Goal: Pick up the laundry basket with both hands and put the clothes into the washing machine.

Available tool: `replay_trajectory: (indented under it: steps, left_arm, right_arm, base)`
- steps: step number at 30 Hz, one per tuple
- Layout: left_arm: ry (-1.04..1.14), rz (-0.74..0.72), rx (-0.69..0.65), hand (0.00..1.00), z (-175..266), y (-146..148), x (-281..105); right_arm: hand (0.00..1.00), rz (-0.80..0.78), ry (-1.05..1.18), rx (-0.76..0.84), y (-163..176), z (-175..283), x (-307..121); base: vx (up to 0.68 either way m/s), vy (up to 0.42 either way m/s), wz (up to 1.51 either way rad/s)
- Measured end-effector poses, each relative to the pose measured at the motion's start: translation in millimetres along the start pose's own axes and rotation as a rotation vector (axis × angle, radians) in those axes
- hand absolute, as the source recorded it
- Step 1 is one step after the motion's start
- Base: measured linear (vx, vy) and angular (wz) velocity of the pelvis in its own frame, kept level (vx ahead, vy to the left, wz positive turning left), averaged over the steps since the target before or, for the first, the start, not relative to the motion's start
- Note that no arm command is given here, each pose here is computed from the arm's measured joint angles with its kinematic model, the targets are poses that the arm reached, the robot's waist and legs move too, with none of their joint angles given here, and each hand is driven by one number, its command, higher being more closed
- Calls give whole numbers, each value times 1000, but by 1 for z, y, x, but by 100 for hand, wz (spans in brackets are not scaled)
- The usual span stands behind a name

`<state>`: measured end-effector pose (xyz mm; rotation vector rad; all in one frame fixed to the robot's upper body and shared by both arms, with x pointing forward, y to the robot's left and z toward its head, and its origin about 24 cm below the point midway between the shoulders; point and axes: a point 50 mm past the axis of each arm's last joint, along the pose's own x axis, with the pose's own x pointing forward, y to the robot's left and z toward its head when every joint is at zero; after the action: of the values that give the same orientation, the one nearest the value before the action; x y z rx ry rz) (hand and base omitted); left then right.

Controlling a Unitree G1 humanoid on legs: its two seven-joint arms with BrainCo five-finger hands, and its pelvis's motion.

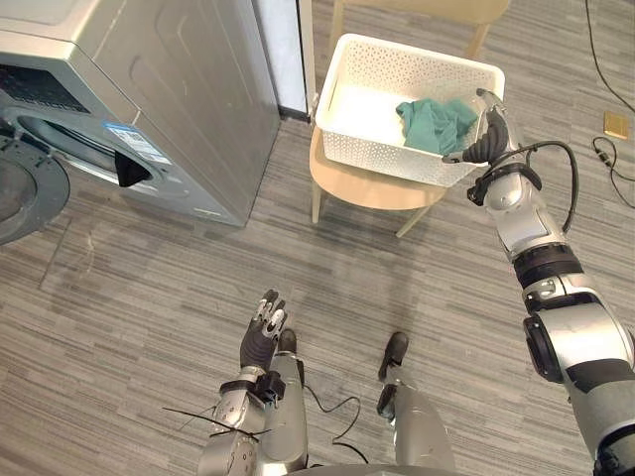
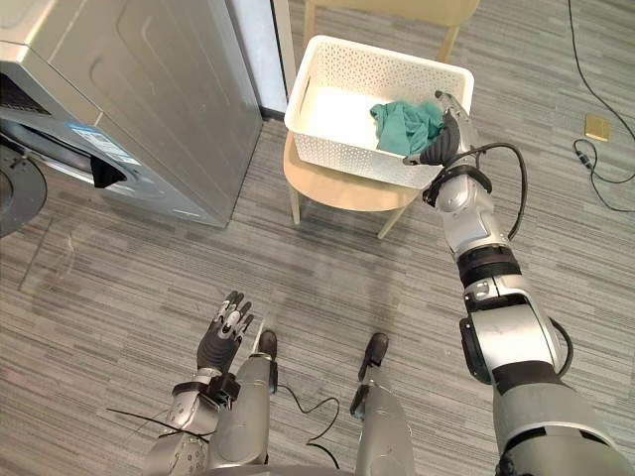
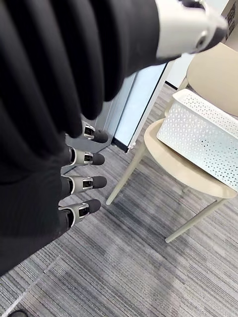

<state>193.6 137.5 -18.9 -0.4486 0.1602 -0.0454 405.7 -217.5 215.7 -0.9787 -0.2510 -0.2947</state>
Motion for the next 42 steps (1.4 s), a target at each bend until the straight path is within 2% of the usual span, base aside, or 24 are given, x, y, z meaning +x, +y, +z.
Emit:
replay_trajectory:
  steps: [4, 8, 13, 16, 20, 24, 28, 33, 35, 38, 42]
  left_arm:
    - [2, -15, -1, 0, 0, -4, 1]
    - [7, -32, 2, 0, 1, -7, 5]
    - [47, 19, 38, 0, -3, 11, -4]
    - [62, 31, 35, 0, -7, 11, -1]
    - [57, 80, 9, 0, -9, 15, 6]
    - [55, 92, 4, 0, -11, 12, 6]
    - [36, 77, 9, 0, -6, 9, 12]
    - [77, 109, -11, 0, -16, 13, 0]
    - [94, 109, 25, 0, -16, 20, -3]
    - [96, 111, 44, 0, -15, 24, -4]
    - [114, 118, 52, 0, -18, 27, -9]
  right_arm:
    - [0, 22, -43, -60, 3, 10, 2]
    - [0, 77, 8, -77, 15, -4, -4]
    - [0, 166, 23, -25, 52, -6, -22]
    - [0, 174, 25, 3, 53, -6, -22]
    - [0, 191, 173, 19, 52, -40, -30]
    - [0, 282, 249, 25, 83, -66, -65]
    - [0, 307, 204, 81, 101, -49, -73]
    - [0, 438, 239, 109, 139, -48, -102]
    - [0, 509, 267, 166, 161, -40, -117]
    - [0, 524, 244, 235, 167, -27, -117]
    - [0, 526, 202, 250, 169, -15, -113]
  base:
    - [44, 11, -12]
    - [64, 80, 27]
    - [136, 30, 14]
    - [277, -173, 6]
    - [406, -253, 29]
    - [368, -278, 37]
    - [299, -181, -13]
    - [219, 123, -26]
    - [211, 287, -14]
    - [45, 157, 0]
    - [-65, 64, -32]
